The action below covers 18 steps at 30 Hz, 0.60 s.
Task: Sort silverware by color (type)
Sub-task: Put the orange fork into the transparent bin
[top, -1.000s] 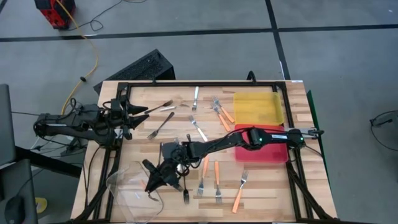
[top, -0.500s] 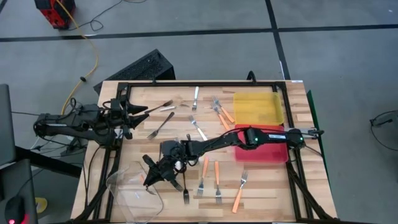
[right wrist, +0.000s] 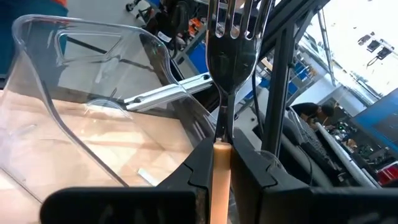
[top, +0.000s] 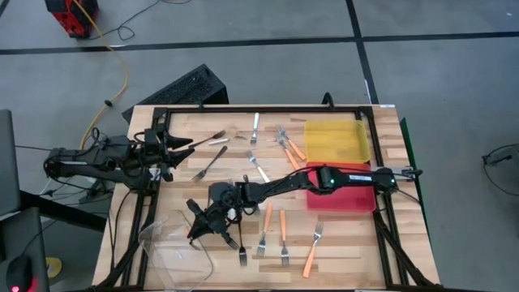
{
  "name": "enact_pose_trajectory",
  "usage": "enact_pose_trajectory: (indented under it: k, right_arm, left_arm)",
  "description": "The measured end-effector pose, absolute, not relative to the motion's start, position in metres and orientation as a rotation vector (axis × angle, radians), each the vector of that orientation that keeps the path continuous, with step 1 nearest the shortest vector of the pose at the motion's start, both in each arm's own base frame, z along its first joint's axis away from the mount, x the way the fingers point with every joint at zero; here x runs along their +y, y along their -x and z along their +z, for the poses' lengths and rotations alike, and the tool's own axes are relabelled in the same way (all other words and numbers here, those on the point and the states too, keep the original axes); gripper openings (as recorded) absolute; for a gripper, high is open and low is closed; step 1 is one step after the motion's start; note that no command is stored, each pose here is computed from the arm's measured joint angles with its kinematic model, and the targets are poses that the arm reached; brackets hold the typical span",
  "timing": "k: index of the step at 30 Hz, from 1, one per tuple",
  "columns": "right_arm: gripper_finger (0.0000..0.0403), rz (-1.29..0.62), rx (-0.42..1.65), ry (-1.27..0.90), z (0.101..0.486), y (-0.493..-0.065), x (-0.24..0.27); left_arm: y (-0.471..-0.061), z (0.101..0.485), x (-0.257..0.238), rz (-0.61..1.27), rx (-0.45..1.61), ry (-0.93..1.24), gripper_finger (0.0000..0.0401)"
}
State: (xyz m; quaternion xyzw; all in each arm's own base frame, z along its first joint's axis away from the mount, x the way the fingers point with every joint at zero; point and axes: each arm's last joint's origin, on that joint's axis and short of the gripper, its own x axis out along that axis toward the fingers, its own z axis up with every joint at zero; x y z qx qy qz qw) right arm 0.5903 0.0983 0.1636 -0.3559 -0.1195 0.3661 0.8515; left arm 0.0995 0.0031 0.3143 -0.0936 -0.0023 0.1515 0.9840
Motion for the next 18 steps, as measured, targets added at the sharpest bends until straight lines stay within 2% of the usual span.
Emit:
enact_pose_trajectory:
  k: [18]
  right_arm:
    - [0.0094, 0.760, -0.185, 0.684, 0.1606, -0.5907, 0.0975]
  left_arm:
    - [-0.0995, 0.3144, 0.0031, 0.305, -0.005, 0.188, 0.0151]
